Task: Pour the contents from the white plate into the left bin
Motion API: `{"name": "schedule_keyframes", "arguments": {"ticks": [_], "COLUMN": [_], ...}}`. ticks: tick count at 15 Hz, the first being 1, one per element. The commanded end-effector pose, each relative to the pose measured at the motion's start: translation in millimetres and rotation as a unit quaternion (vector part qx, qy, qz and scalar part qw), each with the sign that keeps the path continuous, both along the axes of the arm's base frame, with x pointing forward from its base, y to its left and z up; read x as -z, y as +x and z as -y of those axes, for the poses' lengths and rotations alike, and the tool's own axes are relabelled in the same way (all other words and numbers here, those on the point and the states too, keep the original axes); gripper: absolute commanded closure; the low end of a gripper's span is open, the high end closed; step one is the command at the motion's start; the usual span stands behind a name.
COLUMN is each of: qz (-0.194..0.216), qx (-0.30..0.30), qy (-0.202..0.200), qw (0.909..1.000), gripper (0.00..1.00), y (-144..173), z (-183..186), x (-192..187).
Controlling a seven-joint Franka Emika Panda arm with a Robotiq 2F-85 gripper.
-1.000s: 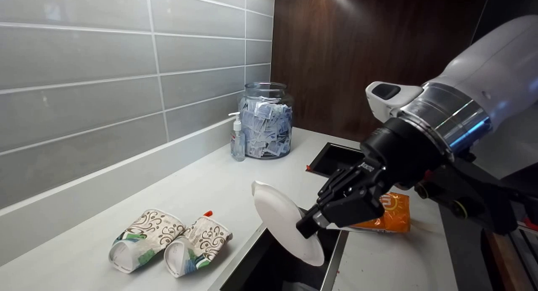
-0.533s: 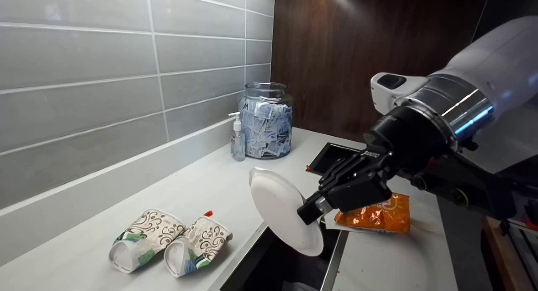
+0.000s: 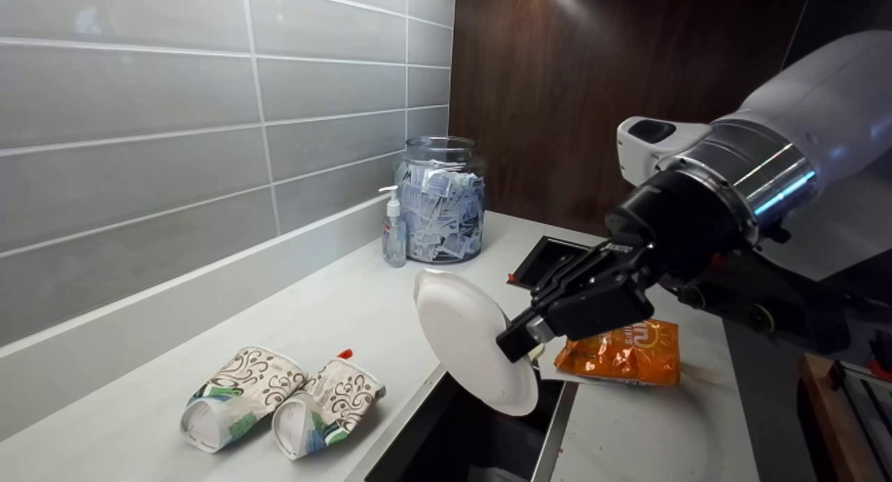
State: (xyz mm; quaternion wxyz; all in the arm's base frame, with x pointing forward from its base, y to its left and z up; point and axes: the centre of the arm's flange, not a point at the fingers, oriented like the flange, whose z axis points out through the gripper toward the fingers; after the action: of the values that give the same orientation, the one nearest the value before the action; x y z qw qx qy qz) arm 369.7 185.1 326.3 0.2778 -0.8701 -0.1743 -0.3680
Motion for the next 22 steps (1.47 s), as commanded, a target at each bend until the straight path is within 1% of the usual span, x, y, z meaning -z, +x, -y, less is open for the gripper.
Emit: {"name": "schedule_keyframes", "arguments": {"ticks": [1, 2, 4, 5, 6, 7, 8, 9, 10, 11, 12, 13, 15, 17, 18, 20, 22], "qz": [-0.006, 0.001, 0.012, 0.014, 0.021, 0.022, 0.025, 0.020, 0.029, 0.028, 0.032, 0.033, 0.044, 0.050, 0.056, 0.058, 0.063], "qx": [0.011, -0.023, -0.037, -0.034, -0.045, -0.035, -0.041, -0.019, -0.043, -0.024, -0.045, -0.038, -0.069, -0.066, -0.073, -0.057, -0.060], "qy": [-0.021, 0.003, 0.027, 0.028, 0.043, 0.035, 0.038, 0.022, 0.041, 0.024, 0.035, 0.026, 0.039, 0.055, 0.070, 0.073, 0.091], "qw": [0.9997, 0.9997, 0.9989, 0.9989, 0.9979, 0.9985, 0.9981, 0.9994, 0.9978, 0.9990, 0.9979, 0.9984, 0.9959, 0.9950, 0.9933, 0.9940, 0.9920], "gripper": [0.99, 0.99, 0.99, 0.99, 0.99, 0.99, 0.99, 0.99, 0.99, 0.99, 0.99, 0.99, 0.99, 0.99, 0.99, 0.99, 0.99], "y": [-1.9, -4.8, -7.3, -7.8, -9.6, -9.7, -10.3, -7.9, -10.4, -9.4, -11.5, -11.0, -14.6, -15.9, -17.3, -17.8, -18.5], "z": [5.1, 6.6, 10.6, 11.7, 13.3, 13.3, 13.4, 12.9, 14.1, 12.8, 12.4, 11.8, 12.2, 16.3, 19.2, 22.2, 29.0], "x": [2.2, -0.1, -2.2, -2.9, -4.2, -4.3, -4.7, -2.9, -4.5, -4.0, -4.9, -4.7, -6.1, -7.8, -8.9, -10.9, -11.6]}}
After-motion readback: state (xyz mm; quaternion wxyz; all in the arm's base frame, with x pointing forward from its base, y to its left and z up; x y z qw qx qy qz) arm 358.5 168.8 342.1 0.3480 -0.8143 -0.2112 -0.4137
